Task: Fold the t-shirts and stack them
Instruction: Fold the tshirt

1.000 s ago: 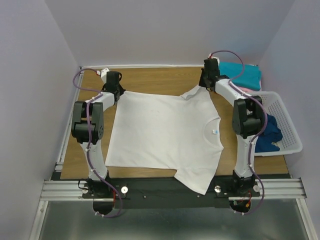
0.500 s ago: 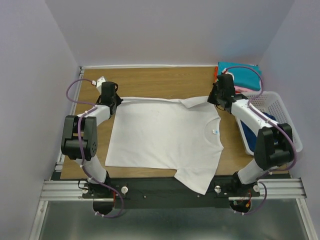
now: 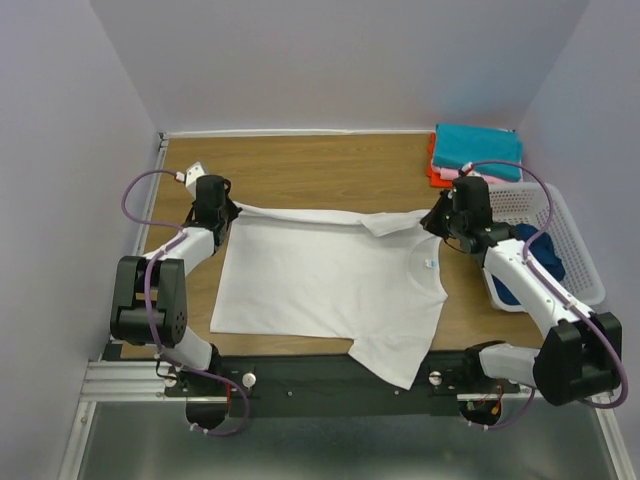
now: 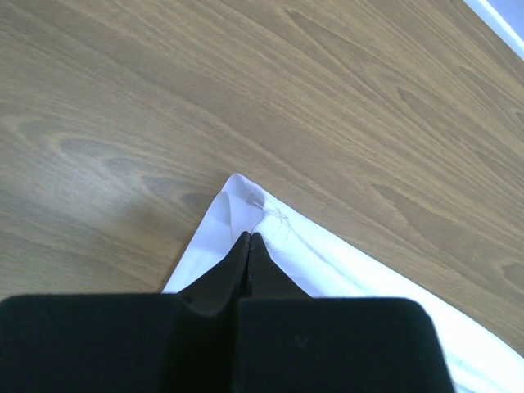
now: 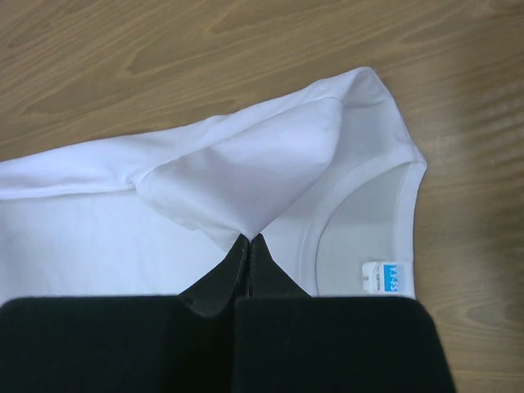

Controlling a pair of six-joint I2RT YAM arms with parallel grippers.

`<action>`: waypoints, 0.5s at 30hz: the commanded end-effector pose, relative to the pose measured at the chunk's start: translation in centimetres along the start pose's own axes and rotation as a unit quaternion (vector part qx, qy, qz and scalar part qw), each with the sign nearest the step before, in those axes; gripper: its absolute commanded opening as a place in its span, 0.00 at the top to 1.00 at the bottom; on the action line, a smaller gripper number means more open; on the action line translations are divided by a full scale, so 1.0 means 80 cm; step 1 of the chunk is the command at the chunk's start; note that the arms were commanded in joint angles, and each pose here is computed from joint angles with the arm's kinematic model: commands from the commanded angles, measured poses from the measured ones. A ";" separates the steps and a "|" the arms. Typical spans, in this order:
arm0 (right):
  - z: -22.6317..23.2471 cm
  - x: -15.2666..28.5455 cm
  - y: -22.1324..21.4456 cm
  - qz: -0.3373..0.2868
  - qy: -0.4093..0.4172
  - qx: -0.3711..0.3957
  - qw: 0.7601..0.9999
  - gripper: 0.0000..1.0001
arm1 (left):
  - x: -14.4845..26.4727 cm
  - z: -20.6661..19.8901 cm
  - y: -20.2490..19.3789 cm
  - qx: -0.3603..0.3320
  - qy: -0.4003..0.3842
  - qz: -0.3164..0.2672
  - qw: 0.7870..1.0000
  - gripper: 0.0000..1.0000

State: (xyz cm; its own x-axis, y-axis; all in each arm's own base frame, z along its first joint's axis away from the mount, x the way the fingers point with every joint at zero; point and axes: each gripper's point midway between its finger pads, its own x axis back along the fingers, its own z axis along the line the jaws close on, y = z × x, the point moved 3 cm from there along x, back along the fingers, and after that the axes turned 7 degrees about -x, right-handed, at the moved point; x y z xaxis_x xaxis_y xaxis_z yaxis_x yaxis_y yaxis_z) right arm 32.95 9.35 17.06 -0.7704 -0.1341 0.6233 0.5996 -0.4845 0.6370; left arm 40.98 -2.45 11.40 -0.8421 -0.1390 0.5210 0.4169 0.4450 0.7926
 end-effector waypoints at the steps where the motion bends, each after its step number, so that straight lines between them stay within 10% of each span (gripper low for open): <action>1: -0.007 0.017 -0.040 0.053 0.017 -0.028 0.998 0.99 | 0.010 0.006 0.011 0.008 0.010 -0.020 1.000 1.00; 15: -0.032 0.064 -0.099 0.092 0.040 -0.056 0.993 0.99 | 0.031 0.028 -0.009 0.017 0.039 -0.003 0.999 1.00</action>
State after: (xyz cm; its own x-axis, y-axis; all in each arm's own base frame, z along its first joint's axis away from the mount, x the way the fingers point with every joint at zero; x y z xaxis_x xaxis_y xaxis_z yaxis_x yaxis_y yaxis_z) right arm 25.65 10.02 16.12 -0.7323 -0.2682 0.6260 0.6520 -0.5415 0.5307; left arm 39.03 -2.07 12.23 -0.8444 -0.1583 0.5119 0.3964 0.4581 0.7956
